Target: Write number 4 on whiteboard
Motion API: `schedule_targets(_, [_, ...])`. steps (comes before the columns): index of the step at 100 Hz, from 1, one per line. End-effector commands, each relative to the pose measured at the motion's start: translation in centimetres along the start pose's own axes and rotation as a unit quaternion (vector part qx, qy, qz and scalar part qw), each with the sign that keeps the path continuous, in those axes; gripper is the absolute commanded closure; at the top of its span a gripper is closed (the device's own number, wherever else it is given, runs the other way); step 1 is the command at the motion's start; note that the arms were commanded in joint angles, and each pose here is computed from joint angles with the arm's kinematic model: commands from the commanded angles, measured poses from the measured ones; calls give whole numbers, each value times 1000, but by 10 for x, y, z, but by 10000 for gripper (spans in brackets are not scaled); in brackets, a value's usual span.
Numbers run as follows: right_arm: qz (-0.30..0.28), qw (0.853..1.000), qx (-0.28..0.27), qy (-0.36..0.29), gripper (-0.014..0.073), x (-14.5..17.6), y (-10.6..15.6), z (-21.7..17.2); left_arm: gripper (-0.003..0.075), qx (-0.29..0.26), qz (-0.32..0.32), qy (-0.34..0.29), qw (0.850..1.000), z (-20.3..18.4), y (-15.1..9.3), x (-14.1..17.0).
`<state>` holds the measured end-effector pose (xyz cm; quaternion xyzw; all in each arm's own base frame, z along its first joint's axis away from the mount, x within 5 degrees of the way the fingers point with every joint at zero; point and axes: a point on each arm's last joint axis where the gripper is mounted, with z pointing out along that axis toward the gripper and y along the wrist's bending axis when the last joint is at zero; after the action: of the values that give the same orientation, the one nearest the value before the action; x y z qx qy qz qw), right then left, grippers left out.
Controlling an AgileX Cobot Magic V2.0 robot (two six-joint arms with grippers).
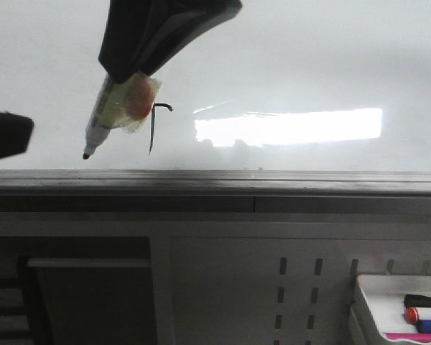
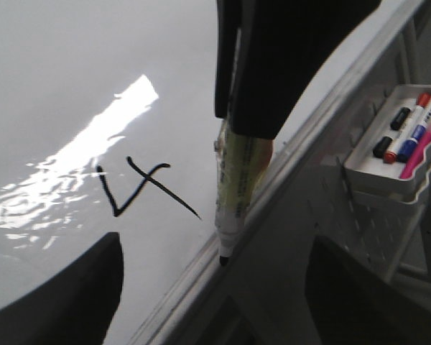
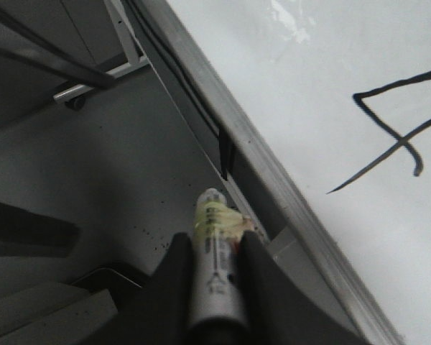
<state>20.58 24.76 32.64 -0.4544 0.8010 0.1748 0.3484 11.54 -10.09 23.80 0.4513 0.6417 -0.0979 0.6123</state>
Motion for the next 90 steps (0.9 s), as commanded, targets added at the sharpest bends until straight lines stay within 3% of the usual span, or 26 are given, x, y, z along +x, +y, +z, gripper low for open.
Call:
schedule_targets(1, [-15, 999, -1, -48, 659, -14, 8, -20, 228, 6, -3, -50, 999, 10, 4, -18])
schedule_targets(27, [-30, 998, -17, -57, 659, -16, 21, -26, 232, 26, -12, -46, 999, 30, 2, -15])
schedule_targets(34, [-30, 998, -16, -60, 659, -17, 21, -28, 274, 28, -12, -41, 999, 32, 1, -13])
schedule_targets(44, [-30, 998, -17, -57, 659, -16, 22, -29, 442, 28, -13, -45, 999, 32, 1, -14])
schedule_targets(56, [-30, 998, -18, -52, 659, -15, 22, -29, 739, 28, -13, -45, 999, 32, 1, -14])
schedule_targets(90, [-27, 998, -22, -48, 659, -15, 23, -29, 741, 29, -12, -45, 999, 32, 1, -14])
